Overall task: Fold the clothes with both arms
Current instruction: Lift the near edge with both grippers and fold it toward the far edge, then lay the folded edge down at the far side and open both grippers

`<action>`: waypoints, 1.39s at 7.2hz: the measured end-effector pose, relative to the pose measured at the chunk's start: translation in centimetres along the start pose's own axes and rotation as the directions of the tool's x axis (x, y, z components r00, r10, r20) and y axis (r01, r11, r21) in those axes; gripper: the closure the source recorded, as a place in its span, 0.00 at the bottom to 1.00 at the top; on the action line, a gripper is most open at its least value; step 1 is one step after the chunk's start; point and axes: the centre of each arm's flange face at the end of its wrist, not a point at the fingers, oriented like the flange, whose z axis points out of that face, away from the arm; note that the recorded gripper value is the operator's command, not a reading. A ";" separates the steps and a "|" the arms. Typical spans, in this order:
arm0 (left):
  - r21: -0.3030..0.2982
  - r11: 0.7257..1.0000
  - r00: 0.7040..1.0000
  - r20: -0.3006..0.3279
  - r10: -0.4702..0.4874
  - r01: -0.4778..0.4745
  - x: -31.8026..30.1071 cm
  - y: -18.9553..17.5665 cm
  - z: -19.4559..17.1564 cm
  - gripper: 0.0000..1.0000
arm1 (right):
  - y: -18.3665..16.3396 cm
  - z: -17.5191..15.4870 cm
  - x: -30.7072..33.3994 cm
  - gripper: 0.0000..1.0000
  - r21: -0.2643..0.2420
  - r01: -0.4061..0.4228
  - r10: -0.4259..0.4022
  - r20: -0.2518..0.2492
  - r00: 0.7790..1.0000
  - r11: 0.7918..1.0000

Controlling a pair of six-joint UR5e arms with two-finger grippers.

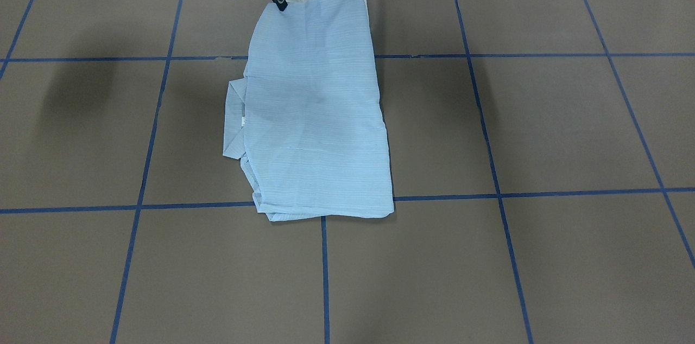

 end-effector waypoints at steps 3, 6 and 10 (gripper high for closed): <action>0.108 0.993 0.999 -0.026 -0.044 0.046 0.7 -6.1 -1.6 1.00 | -7.5 0.3 -2.6 1.00 0.096 -0.013 0.014 -0.005 1.000 0.995; 0.196 0.979 0.997 -0.059 -0.040 0.050 2.6 -12.1 -0.8 1.00 | -13.5 -0.1 -6.3 1.00 0.163 0.000 0.000 -0.002 1.000 0.987; 0.285 0.958 0.995 -0.101 -0.009 0.038 3.5 -20.3 1.7 1.00 | -17.9 -0.1 -12.1 1.00 0.227 0.015 -0.016 0.003 1.000 0.974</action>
